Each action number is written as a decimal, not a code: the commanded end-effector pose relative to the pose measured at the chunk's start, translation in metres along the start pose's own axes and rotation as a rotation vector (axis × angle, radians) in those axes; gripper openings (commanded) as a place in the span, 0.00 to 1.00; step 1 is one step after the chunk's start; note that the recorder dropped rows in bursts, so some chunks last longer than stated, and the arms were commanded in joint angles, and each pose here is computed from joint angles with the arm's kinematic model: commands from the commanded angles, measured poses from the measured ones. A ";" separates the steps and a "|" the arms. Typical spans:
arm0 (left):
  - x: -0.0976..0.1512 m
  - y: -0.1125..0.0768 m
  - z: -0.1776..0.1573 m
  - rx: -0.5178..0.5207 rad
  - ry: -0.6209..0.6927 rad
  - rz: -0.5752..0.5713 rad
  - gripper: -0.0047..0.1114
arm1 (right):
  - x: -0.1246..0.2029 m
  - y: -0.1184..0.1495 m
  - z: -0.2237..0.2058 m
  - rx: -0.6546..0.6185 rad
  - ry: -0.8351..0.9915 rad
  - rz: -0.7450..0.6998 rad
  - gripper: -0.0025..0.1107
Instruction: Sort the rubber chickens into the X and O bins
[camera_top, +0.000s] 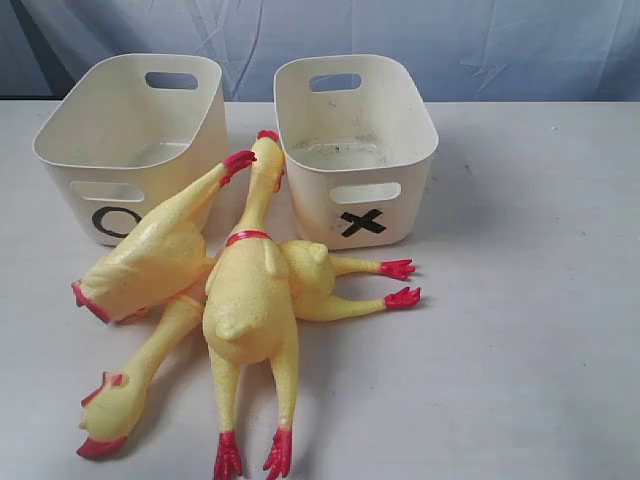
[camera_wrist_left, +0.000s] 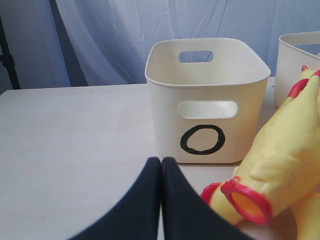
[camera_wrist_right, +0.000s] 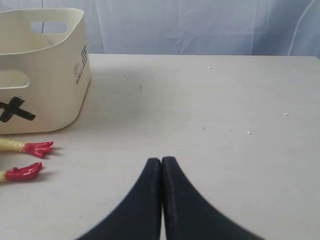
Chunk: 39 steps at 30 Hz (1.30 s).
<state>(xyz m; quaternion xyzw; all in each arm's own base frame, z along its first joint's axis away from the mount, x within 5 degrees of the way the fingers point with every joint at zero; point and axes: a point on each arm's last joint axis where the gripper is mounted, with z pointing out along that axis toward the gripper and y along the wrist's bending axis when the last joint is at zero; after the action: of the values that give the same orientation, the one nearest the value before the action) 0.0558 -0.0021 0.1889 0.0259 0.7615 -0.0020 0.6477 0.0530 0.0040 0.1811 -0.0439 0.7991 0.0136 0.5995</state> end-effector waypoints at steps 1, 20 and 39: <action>-0.003 0.000 -0.001 0.003 -0.019 -0.002 0.04 | 0.000 0.000 0.000 -0.001 -0.015 0.001 0.01; -0.003 0.000 -0.001 0.003 -0.019 -0.002 0.04 | 0.000 0.000 0.000 0.001 -0.017 -0.003 0.01; -0.003 0.000 -0.001 0.003 -0.019 -0.002 0.04 | -0.065 0.002 -0.029 0.014 -0.821 -0.073 0.01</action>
<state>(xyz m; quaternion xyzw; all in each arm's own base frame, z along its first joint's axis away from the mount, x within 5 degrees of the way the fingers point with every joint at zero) 0.0558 -0.0021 0.1889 0.0259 0.7615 -0.0020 0.6477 0.0528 0.0058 0.2316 -0.0592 0.5949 -0.0001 0.8016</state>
